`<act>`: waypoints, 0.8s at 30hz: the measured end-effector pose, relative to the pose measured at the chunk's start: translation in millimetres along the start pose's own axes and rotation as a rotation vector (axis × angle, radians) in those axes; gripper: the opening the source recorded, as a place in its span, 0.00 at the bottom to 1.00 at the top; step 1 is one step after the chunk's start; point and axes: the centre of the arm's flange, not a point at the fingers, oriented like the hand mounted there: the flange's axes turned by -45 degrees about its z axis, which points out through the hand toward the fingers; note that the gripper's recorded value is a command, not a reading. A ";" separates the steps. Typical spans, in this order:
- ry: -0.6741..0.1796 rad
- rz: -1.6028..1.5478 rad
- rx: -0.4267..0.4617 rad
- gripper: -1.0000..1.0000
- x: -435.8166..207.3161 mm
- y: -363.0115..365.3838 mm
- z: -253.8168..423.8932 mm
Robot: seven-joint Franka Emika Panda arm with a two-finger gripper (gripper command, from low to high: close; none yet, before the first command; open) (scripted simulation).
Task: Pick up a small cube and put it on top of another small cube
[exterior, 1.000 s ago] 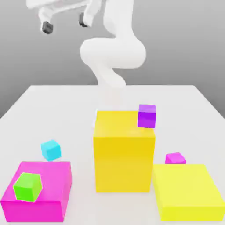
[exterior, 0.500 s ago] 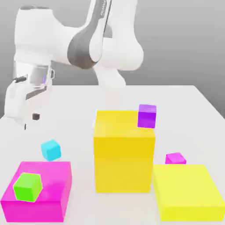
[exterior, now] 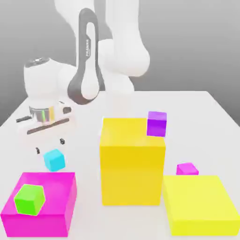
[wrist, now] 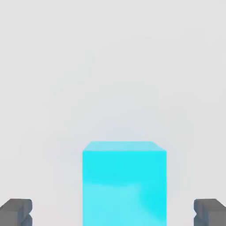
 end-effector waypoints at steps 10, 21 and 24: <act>-0.004 -0.003 0.001 0.50 -0.9 2.2 35.0; -0.010 -0.005 -0.003 0.00 0.4 8.0 48.6; -0.006 -0.003 0.002 0.00 -0.6 3.7 39.5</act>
